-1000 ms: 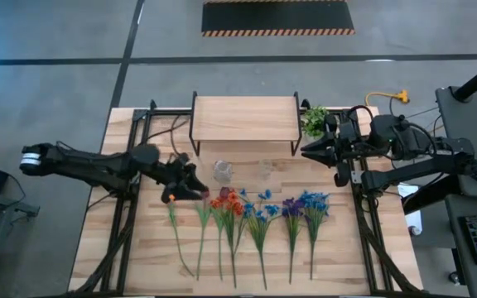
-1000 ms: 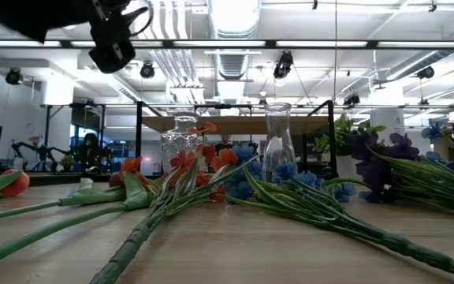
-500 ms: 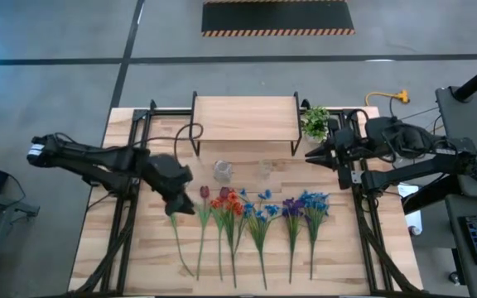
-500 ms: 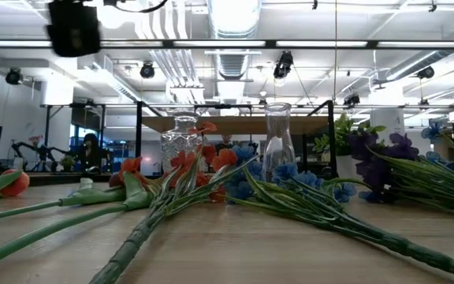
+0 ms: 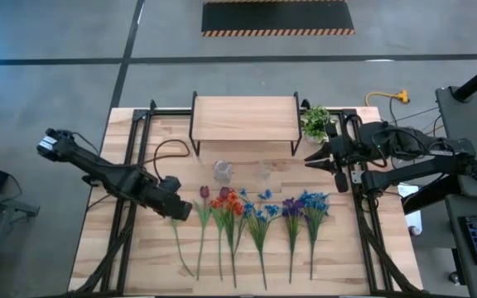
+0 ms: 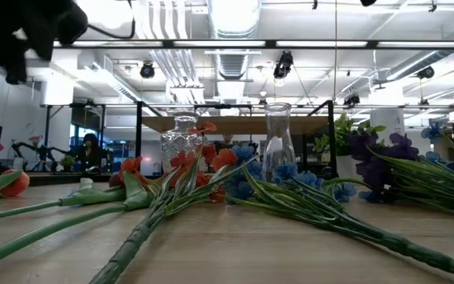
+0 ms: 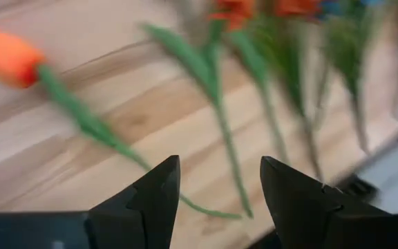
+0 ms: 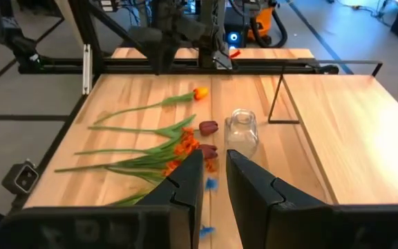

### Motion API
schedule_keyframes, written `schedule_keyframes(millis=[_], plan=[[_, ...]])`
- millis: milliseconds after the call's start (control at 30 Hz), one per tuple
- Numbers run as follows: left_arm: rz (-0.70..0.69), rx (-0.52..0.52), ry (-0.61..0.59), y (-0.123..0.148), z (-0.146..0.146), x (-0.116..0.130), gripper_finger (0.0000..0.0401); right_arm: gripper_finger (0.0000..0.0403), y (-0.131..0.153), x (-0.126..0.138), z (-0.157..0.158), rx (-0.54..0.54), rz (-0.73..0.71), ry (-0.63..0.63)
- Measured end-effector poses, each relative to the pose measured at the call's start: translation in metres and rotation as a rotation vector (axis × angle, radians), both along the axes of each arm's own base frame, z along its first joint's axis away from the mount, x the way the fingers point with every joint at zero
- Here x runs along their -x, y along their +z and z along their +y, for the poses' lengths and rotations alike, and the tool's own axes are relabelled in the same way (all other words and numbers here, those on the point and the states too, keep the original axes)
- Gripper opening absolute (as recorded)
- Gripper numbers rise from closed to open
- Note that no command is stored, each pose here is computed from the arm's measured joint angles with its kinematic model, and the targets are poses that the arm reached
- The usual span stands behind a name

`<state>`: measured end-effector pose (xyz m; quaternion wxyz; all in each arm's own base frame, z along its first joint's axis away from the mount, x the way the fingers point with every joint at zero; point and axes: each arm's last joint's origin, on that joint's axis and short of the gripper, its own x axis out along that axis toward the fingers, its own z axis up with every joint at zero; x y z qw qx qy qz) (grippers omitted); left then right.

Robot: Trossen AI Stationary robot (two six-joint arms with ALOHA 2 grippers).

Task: Pick and place flowers into a vace then onto a shelf
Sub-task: Put the orange flower into the right transparent vase

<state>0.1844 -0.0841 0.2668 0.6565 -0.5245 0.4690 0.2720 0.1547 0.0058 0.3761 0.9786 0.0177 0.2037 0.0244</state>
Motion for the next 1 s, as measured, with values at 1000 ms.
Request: schedule_keyframes(millis=[1000], plan=[[0.536,-0.243,0.111,-0.092,-0.022,-0.027,0.0184,0.0057,0.002,0.004,0.000,-0.007,-0.007,-0.003]])
